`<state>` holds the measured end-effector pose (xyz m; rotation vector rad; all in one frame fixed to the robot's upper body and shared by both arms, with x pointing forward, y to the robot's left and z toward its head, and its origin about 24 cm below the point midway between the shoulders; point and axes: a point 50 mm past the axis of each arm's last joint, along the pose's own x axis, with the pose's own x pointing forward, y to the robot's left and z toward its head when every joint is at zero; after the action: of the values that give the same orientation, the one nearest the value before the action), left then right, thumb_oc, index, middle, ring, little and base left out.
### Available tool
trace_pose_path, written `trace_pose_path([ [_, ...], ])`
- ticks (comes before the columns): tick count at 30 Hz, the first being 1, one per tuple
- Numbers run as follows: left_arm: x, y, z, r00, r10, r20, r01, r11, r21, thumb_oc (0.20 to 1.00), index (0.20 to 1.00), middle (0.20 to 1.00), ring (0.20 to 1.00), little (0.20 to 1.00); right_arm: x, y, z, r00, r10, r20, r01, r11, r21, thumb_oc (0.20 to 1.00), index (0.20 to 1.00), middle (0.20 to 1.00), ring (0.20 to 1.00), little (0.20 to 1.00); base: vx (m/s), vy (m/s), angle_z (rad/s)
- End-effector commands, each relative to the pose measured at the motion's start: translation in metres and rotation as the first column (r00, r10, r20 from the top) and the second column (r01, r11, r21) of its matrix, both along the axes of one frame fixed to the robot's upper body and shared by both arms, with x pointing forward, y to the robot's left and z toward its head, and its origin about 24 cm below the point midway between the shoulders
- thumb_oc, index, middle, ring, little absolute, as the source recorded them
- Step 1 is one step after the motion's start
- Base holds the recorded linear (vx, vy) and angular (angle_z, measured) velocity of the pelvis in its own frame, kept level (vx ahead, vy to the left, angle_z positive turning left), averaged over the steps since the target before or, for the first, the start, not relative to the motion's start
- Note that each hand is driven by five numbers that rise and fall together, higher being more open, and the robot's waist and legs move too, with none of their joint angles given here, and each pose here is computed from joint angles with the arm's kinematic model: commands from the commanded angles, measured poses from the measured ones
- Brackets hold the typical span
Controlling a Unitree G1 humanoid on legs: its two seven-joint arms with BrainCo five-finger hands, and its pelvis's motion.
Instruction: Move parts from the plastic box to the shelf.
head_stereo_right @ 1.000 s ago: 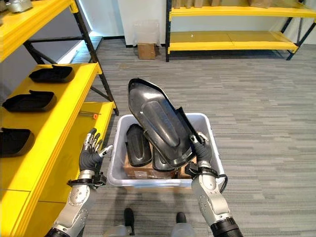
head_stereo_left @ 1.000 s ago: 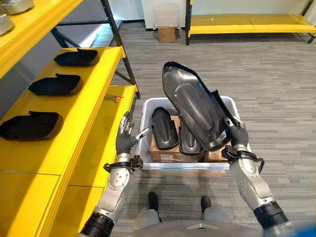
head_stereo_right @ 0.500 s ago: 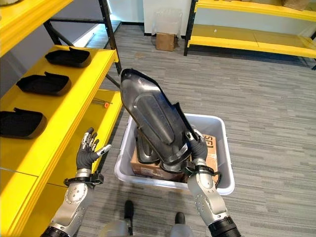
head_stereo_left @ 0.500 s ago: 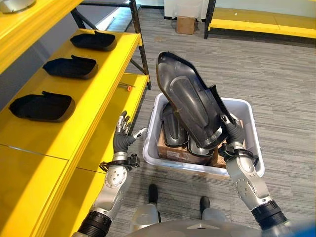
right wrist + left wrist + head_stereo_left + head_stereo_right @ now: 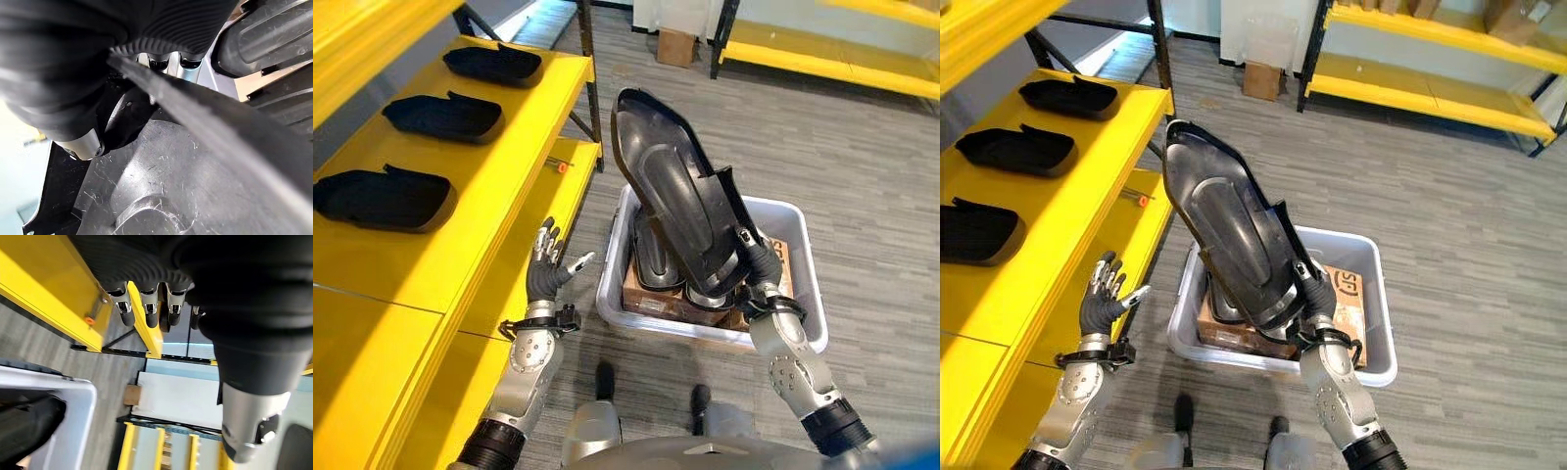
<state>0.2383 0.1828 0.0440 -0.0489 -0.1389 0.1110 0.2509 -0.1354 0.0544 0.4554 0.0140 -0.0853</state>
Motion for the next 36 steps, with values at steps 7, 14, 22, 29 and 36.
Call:
trace_pose_path([
  [7, 0.007, -0.027, 0.007, 0.986, -0.165, 0.027, 0.167, 0.983, -0.075, 1.0, 1.0, 1.0, 1.0, 1.0, 0.0, -0.008, 0.048, 0.965, -0.014, 0.26, 0.005, 0.999, 0.033, 0.2, 0.2, 0.2, 0.2, 0.2, -0.03, -0.078, 0.92],
  [14, 0.001, -0.027, 0.005, 0.989, -0.148, 0.015, 0.149, 0.983, -0.103, 1.0, 1.0, 1.0, 1.0, 1.0, -0.002, -0.003, 0.04, 0.968, 0.031, 0.249, -0.05, 0.996, 0.071, 0.2, 0.2, 0.2, 0.2, 0.2, 0.0, -0.156, 0.33],
  [22, 0.002, -0.039, 0.014, 0.966, -0.249, 0.069, 0.255, 0.961, -0.104, 1.0, 1.0, 1.0, 1.0, 1.0, -0.006, -0.028, 0.04, 0.964, -0.103, 0.244, 0.086, 0.993, 0.078, 0.2, 0.2, 0.2, 0.2, 0.2, -0.02, 0.045, 0.78],
  [29, 0.014, -0.063, 0.018, 0.95, -0.293, 0.106, 0.305, 0.944, -0.128, 1.0, 1.0, 1.0, 1.0, 1.0, -0.003, -0.049, 0.042, 0.965, -0.111, 0.238, 0.111, 0.994, 0.014, 0.2, 0.2, 0.2, 0.2, 0.2, 0.12, 0.363, 0.74],
  [36, 0.01, -0.067, 0.014, 0.934, -0.338, 0.113, 0.355, 0.913, -0.199, 1.0, 1.0, 1.0, 1.0, 1.0, -0.002, -0.047, 0.038, 0.978, -0.045, 0.202, 0.047, 0.999, -0.005, 0.2, 0.2, 0.2, 0.2, 0.2, 0.2, 0.454, 0.29],
])
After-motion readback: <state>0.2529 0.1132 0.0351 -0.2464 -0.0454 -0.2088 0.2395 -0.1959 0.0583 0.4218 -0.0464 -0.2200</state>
